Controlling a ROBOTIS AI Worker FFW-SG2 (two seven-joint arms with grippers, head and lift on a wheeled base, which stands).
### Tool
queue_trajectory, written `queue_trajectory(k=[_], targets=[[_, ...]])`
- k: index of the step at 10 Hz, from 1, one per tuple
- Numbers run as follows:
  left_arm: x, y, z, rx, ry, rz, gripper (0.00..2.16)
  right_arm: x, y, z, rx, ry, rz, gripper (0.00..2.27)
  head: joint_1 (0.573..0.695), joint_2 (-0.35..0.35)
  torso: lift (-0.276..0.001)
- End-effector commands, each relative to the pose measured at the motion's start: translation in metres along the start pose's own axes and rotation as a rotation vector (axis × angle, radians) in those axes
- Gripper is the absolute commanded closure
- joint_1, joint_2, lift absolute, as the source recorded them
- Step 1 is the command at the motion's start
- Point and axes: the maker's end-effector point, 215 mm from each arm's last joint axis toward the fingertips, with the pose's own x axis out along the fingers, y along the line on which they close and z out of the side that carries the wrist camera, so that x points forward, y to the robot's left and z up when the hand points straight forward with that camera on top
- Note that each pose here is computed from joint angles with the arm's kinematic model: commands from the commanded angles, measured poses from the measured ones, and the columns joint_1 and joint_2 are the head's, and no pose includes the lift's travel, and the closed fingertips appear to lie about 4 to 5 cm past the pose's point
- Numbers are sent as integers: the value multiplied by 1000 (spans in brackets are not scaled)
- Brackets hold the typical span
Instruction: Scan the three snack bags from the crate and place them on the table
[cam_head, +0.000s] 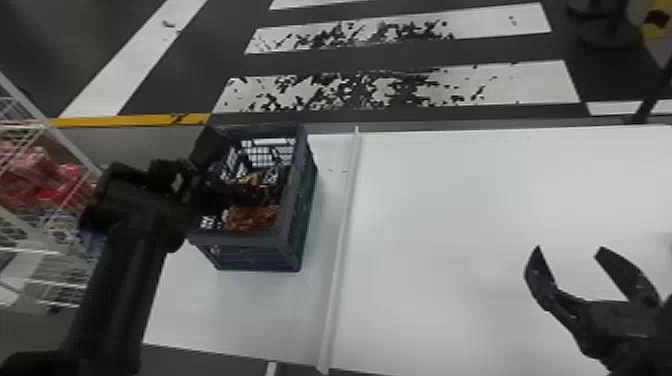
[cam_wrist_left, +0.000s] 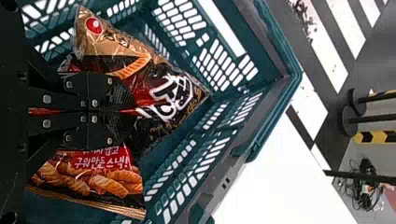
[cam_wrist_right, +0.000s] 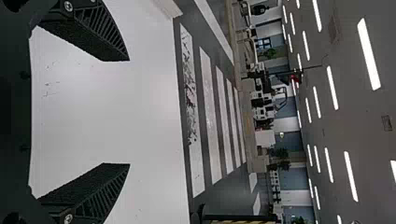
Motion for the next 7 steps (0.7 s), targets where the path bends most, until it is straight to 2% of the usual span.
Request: queue_trajectory(k=[1, 7], targets=[[-9, 8, 3, -15, -30, 18, 2084, 0, 0, 0, 0, 1, 0, 80, 695, 232, -62], [-55, 28, 37, -40, -181, 67, 2084, 1, 0, -4, 2, 12, -3, 80, 695, 247, -62]])
